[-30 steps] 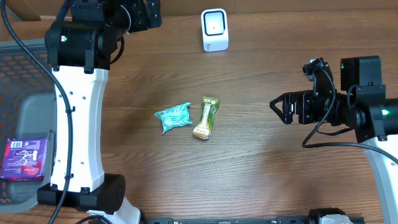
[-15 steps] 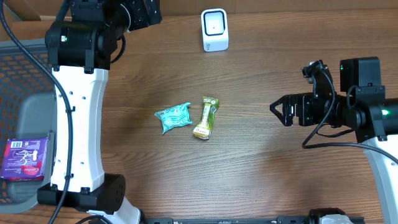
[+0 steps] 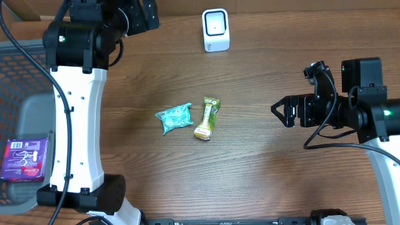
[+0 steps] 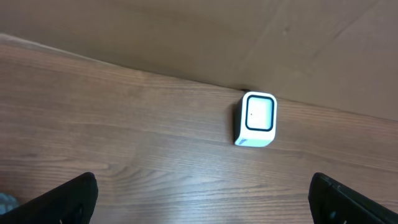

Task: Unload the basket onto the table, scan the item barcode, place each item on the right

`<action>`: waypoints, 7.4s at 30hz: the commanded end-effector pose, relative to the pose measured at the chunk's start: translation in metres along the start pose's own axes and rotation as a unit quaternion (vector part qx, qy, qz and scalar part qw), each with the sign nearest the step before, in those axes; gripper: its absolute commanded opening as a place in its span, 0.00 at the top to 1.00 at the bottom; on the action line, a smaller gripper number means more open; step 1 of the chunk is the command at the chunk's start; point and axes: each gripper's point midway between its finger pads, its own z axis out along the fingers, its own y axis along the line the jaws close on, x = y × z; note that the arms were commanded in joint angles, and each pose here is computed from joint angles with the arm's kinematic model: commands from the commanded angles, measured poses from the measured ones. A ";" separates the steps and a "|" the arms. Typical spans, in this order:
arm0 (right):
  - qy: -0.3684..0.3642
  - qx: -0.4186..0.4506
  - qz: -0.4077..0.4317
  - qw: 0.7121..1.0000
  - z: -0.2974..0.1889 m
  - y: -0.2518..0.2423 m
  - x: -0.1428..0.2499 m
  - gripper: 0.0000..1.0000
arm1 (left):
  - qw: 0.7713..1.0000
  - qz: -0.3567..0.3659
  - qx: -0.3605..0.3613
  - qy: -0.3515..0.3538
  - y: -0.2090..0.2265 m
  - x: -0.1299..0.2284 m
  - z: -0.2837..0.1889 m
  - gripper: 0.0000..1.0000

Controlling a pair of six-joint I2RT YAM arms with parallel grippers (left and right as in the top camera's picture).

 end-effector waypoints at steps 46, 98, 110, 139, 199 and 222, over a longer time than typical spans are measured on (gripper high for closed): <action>-0.012 -0.008 -0.008 1.000 -0.003 0.005 -0.007 0.00 | 0.996 -0.035 -0.086 -0.014 0.064 -0.011 -0.017 0.00; -0.025 -0.007 -0.015 1.000 -0.003 0.005 -0.014 0.00 | 0.813 -0.404 -0.398 0.135 0.390 0.170 -0.083 0.00; -0.024 -0.007 -0.015 1.000 -0.003 0.005 -0.013 0.00 | 0.794 -0.390 -0.443 0.148 0.427 0.242 -0.034 0.06; -0.024 -0.007 -0.014 1.000 -0.003 0.005 -0.013 0.00 | 0.821 -0.383 -0.407 0.115 0.436 0.245 0.001 0.96; -0.025 -0.007 -0.015 1.000 -0.003 0.005 -0.014 0.00 | 0.878 -0.373 -0.280 0.108 0.391 0.166 0.005 0.96; -0.032 -0.015 -0.019 0.999 -0.003 0.008 -0.018 0.00 | 0.985 0.039 0.028 0.164 0.014 0.126 0.000 0.96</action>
